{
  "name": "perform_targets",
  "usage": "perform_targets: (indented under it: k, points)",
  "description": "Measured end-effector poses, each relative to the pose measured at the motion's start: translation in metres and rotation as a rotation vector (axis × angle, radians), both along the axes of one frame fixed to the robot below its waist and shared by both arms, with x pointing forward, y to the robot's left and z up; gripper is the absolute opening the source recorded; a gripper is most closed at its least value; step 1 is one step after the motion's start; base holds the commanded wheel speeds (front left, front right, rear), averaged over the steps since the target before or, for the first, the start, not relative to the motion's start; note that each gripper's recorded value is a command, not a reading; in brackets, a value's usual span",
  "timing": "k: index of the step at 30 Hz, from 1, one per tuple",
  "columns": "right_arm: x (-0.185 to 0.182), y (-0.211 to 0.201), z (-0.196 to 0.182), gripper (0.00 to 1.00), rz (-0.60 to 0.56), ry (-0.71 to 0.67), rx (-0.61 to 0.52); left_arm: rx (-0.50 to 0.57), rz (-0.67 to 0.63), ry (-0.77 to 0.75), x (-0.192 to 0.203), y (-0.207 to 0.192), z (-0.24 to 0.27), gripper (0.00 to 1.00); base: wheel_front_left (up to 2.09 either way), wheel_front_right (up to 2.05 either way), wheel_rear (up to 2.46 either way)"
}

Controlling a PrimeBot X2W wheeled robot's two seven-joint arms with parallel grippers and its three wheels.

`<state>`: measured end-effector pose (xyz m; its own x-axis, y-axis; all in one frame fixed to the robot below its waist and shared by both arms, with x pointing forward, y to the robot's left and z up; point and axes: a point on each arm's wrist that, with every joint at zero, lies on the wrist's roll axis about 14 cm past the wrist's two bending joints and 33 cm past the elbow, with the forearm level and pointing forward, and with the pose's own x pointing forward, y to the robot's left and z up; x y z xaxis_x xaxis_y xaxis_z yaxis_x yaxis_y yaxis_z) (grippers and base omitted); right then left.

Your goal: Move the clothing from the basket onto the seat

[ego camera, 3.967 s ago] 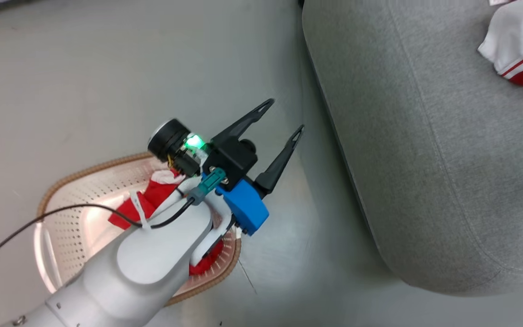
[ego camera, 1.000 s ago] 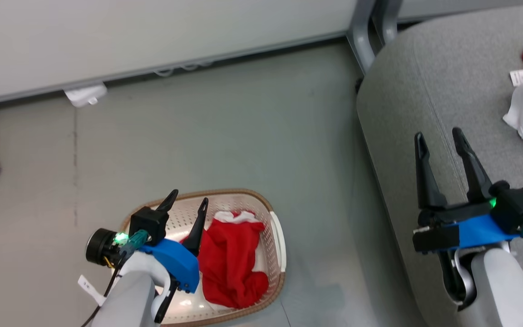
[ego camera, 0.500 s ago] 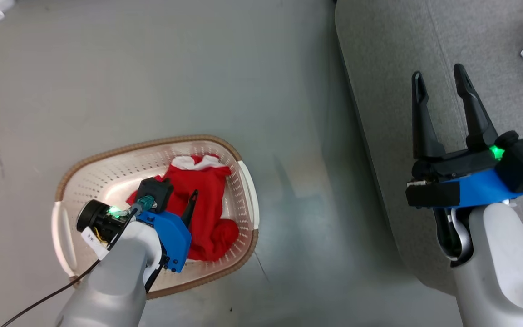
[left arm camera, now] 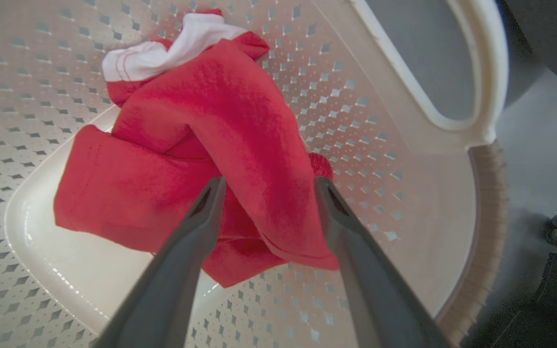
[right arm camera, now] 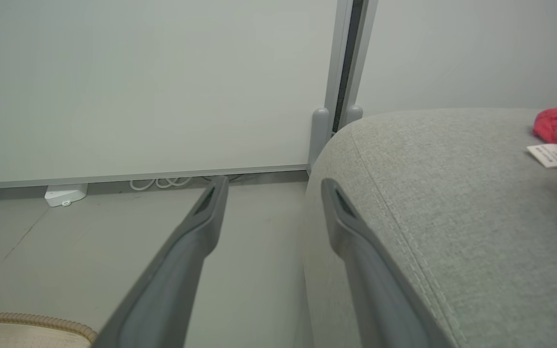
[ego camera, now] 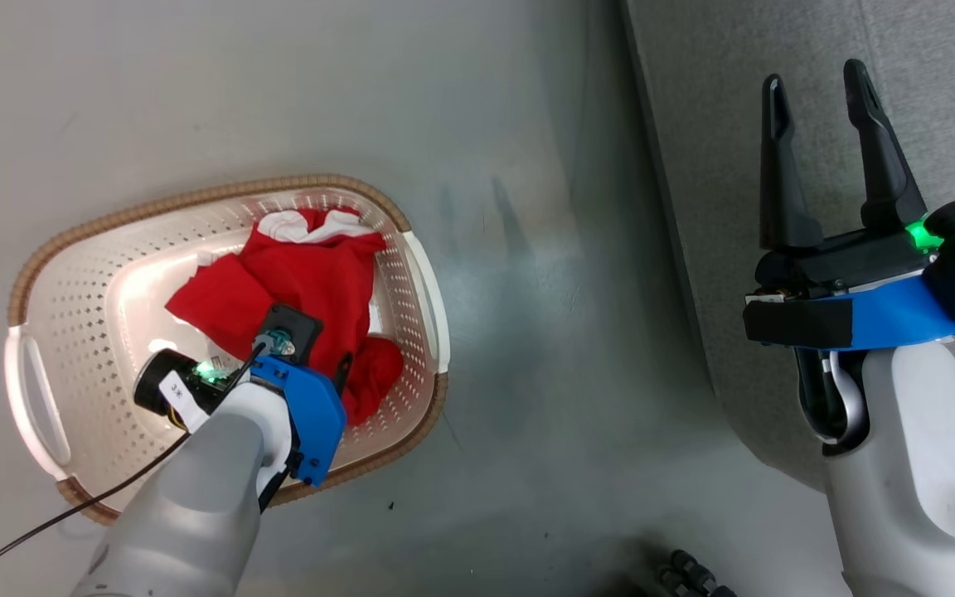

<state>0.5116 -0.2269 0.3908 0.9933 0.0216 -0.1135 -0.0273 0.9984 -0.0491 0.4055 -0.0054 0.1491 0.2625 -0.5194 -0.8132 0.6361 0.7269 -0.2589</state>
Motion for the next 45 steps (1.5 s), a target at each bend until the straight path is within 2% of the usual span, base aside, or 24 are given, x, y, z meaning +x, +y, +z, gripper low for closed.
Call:
perform_targets:
  k: [20,21,23,24,34,45]
  points:
    - [0.013,0.006,-0.066,1.00,0.022,0.094,-0.007,0.014,-0.017,0.121,-0.012,0.003,-0.059,1.00,0.00,0.00,0.00]
    - [0.013,0.006,-0.067,1.00,0.022,0.096,-0.007,0.015,-0.022,0.124,-0.013,0.003,-0.060,0.79,0.00,0.00,0.00]
    - [0.013,0.006,-0.069,1.00,0.023,0.099,-0.005,0.015,-0.027,0.127,-0.015,0.002,-0.061,0.18,0.00,0.00,0.00]
    - [0.013,0.006,-0.069,1.00,0.023,0.100,-0.004,0.014,-0.026,0.129,-0.015,0.002,-0.061,0.00,0.00,0.00,0.00]
    - [0.016,0.008,-0.063,1.00,0.024,0.084,0.003,-0.012,-0.036,0.111,-0.014,-0.006,-0.047,0.00,0.00,0.00,0.00]
    - [0.019,0.014,-0.031,1.00,0.033,0.027,0.018,-0.094,-0.058,0.017,-0.010,-0.020,-0.005,0.00,0.00,0.00,0.00]
